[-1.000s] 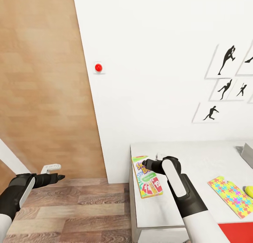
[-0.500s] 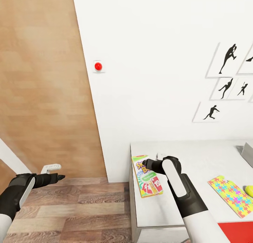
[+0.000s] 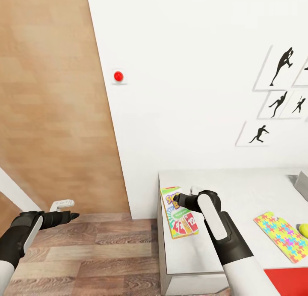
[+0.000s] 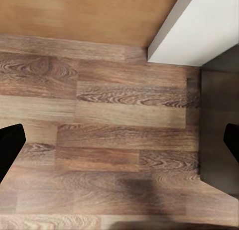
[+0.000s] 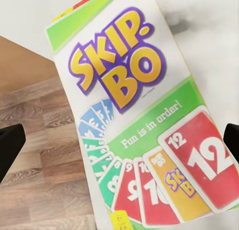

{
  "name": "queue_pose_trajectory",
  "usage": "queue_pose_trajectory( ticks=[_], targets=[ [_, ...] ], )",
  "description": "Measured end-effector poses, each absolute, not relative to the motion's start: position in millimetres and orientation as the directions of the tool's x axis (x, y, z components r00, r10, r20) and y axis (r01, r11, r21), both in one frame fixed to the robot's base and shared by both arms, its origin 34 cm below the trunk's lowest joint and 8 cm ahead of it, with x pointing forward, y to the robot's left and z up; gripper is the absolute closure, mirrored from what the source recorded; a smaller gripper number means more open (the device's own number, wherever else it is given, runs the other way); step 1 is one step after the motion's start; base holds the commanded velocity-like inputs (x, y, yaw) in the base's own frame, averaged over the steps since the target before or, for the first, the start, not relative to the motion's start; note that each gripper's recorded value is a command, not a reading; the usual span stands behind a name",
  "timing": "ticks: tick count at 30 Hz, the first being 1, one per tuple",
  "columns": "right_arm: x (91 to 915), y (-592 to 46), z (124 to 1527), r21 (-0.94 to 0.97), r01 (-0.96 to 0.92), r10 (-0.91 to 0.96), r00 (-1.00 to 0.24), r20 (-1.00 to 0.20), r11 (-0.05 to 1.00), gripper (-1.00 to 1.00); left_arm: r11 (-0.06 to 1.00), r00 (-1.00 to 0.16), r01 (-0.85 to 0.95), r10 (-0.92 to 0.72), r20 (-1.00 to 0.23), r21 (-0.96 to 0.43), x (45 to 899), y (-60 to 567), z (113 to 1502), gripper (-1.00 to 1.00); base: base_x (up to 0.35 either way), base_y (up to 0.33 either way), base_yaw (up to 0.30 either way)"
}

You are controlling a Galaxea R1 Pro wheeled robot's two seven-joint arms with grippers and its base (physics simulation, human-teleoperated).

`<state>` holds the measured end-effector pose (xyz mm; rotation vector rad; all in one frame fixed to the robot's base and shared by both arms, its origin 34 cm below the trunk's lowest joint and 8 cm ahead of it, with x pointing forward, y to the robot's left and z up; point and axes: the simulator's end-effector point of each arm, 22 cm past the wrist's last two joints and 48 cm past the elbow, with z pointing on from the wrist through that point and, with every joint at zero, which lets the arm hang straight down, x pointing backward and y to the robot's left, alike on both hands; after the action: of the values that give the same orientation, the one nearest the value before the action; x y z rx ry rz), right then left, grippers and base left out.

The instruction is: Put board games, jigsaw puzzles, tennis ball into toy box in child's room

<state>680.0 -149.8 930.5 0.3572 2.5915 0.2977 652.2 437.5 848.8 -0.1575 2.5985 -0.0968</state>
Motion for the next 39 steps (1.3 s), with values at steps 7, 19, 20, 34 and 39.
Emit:
queue_pose_trajectory(
  ticks=[7,19,20,34,39],
  targets=[
    [679.1,-149.9,923.8,0.272,0.198,0.305,-0.844,-0.441,0.942,-1.00,0.991,-0.858,-0.094,-0.131,-0.496,-0.099,650.5,437.5,842.7,-1.00,0.000,0.000,0.000],
    [677.7,-150.6,912.7,0.267,0.205,0.306,-0.852,-0.425,0.942,-1.00,0.991,-0.868,-0.097,-0.131,-0.479,-0.096,647.1,437.6,832.0,-1.00,0.000,0.000,0.000],
    [677.5,-150.7,911.7,0.267,0.205,0.306,-0.852,-0.424,0.942,-1.00,0.991,-0.869,-0.097,-0.131,-0.477,-0.096,646.8,437.6,831.1,-1.00,0.000,0.000,0.000],
    [675.6,-152.6,899.3,0.255,0.214,0.306,-0.860,-0.408,0.943,-1.00,0.992,-0.868,-0.090,-0.122,-0.481,-0.090,647.9,438.1,821.6,-1.00,0.000,0.000,0.000],
    [674.7,-153.3,894.5,0.251,0.217,0.305,-0.864,-0.401,0.943,-1.00,0.992,-0.871,-0.090,-0.122,-0.476,-0.089,646.7,438.3,817.4,-1.00,0.000,0.000,0.000]
  ],
)
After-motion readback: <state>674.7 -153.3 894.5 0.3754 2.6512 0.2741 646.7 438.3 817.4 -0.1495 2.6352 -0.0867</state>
